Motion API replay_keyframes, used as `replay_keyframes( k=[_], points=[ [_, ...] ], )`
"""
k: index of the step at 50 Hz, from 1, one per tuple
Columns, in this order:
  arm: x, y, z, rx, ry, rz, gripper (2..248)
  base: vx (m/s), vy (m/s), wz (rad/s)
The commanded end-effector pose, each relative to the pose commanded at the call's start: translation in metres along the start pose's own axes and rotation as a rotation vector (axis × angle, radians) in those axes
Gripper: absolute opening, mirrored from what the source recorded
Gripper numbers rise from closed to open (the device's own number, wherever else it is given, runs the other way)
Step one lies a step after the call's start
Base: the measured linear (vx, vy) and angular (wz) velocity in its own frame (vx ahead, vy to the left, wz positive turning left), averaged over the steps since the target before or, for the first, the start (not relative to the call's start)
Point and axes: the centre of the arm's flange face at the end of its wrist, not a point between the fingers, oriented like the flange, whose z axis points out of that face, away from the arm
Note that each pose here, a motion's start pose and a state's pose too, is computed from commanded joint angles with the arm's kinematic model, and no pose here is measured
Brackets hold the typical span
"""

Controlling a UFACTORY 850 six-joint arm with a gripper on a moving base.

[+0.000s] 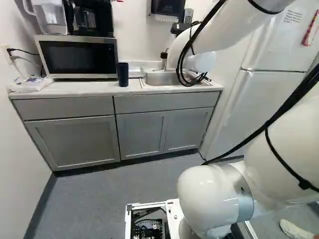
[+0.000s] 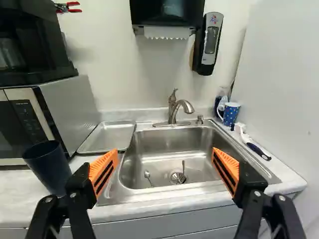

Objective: Rinse the cup and place it in the tray

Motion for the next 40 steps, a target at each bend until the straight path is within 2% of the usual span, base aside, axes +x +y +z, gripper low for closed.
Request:
replay_keyframes(
  k=[19, 40],
  points=[
    [0.020, 0.000, 0.000, 0.000, 0.036, 0.000, 247, 0.000, 0.000, 0.000],
    [0.039, 0.000, 0.001, 0.000, 0.035, 0.000, 247, 0.000, 0.000, 0.000]
  ],
)
